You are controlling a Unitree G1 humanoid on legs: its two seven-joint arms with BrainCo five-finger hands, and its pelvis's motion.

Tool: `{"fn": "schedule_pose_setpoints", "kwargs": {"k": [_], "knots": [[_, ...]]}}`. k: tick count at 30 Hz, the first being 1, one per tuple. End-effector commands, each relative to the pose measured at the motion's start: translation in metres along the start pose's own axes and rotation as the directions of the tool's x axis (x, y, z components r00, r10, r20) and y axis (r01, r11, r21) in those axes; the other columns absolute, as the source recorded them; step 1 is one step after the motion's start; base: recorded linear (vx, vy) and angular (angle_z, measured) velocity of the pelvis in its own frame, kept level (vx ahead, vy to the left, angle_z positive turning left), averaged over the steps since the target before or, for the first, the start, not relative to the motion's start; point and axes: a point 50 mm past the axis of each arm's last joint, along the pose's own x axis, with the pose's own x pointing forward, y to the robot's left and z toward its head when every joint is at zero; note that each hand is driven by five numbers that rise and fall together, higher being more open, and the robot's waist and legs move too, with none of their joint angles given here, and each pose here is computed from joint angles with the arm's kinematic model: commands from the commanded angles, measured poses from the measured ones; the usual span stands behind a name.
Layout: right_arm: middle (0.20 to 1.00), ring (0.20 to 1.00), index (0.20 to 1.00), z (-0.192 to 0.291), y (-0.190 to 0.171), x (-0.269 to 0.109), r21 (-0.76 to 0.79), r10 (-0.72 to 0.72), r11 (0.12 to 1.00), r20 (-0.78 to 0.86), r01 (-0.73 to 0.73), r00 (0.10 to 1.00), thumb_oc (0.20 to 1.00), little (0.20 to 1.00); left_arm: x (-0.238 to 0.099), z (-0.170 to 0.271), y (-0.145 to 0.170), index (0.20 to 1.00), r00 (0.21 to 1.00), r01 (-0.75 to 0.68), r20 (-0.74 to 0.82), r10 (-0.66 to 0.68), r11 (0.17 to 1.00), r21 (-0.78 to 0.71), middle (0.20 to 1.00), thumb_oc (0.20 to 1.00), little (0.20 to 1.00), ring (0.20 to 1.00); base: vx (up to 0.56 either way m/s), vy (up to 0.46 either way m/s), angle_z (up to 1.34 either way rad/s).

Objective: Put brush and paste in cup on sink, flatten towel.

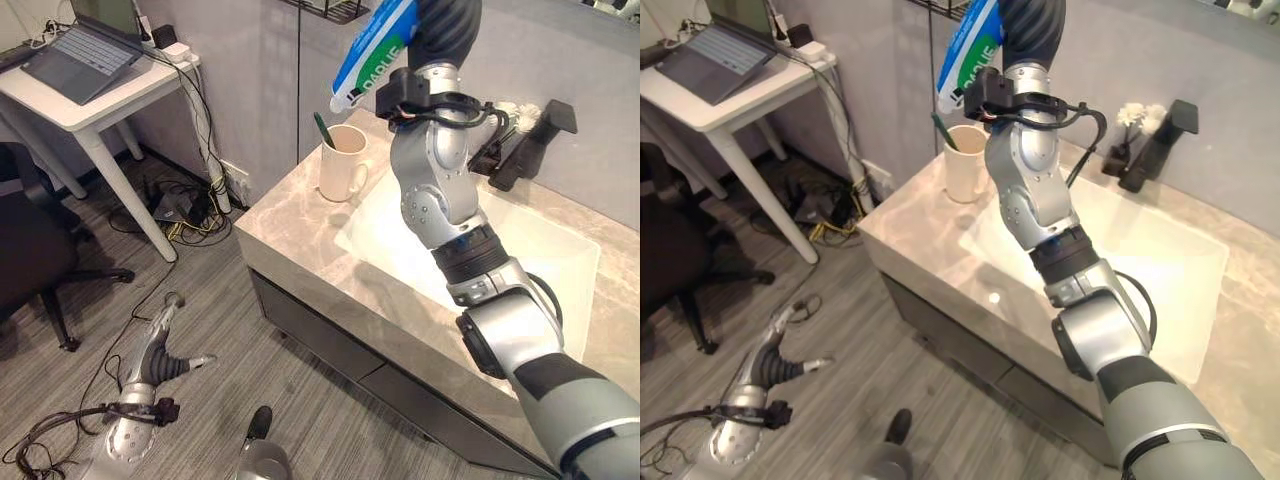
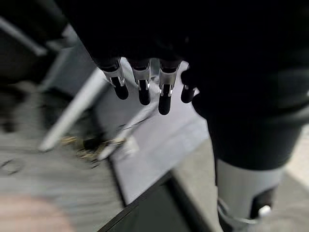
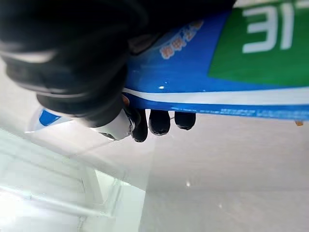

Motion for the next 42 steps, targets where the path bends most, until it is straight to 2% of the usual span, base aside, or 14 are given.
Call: {"fn": "schedule_pose_setpoints", "kwargs": {"k": [1, 9, 15, 21, 29, 42], "knots": [[0.200, 0.200, 0.200, 0.043, 0.004, 0.031, -0.139, 0.056, 0.990, 0.172, -0.032, 0.983, 0.200, 0.200, 0.009, 0.017, -0.006, 1.000, 0.994, 0.061, 0.091, -0.056, 0.996, -0.058, 1.000, 1.000, 1.000, 1.000, 0.00, 0.000, 0.00], [0.200, 0.200, 0.200, 0.043, -0.023, 0.042, -0.374, 0.005, 0.926, 0.168, 0.059, 0.986, 0.200, 0.200, 0.009, 0.016, -0.017, 1.000, 0.985, 0.150, 0.091, -0.144, 0.987, -0.061, 1.000, 1.000, 1.000, 1.000, 0.03, 0.009, 0.12], [0.200, 0.200, 0.200, 0.049, -0.047, 0.046, -0.431, -0.057, 0.894, 0.172, 0.127, 0.984, 0.200, 0.200, 0.013, 0.017, -0.019, 1.000, 0.979, 0.179, 0.102, -0.175, 0.983, -0.034, 1.000, 1.000, 1.000, 1.000, 0.01, 0.028, 0.12], [0.200, 0.200, 0.200, 0.052, -0.056, 0.047, -0.437, -0.082, 0.886, 0.177, 0.153, 0.981, 0.200, 0.200, 0.017, 0.019, -0.022, 1.000, 0.979, 0.176, 0.106, -0.171, 0.984, -0.039, 1.000, 1.000, 1.000, 1.000, 0.02, 0.027, 0.08], [0.200, 0.200, 0.200, 0.052, -0.049, 0.048, -0.432, -0.072, 0.890, 0.180, 0.145, 0.981, 0.200, 0.200, 0.021, 0.022, -0.023, 1.000, 0.978, 0.177, 0.119, -0.173, 0.984, -0.022, 1.000, 1.000, 1.000, 1.000, 0.02, 0.027, 0.10], [0.200, 0.200, 0.200, 0.024, -0.036, 0.036, -0.356, -0.087, 0.927, 0.099, 0.117, 0.991, 0.200, 0.200, 0.026, 0.022, -0.026, 1.000, 0.984, 0.145, 0.109, -0.141, 0.989, -0.030, 1.000, 1.000, 1.000, 1.000, 0.00, 0.005, 0.03]]}}
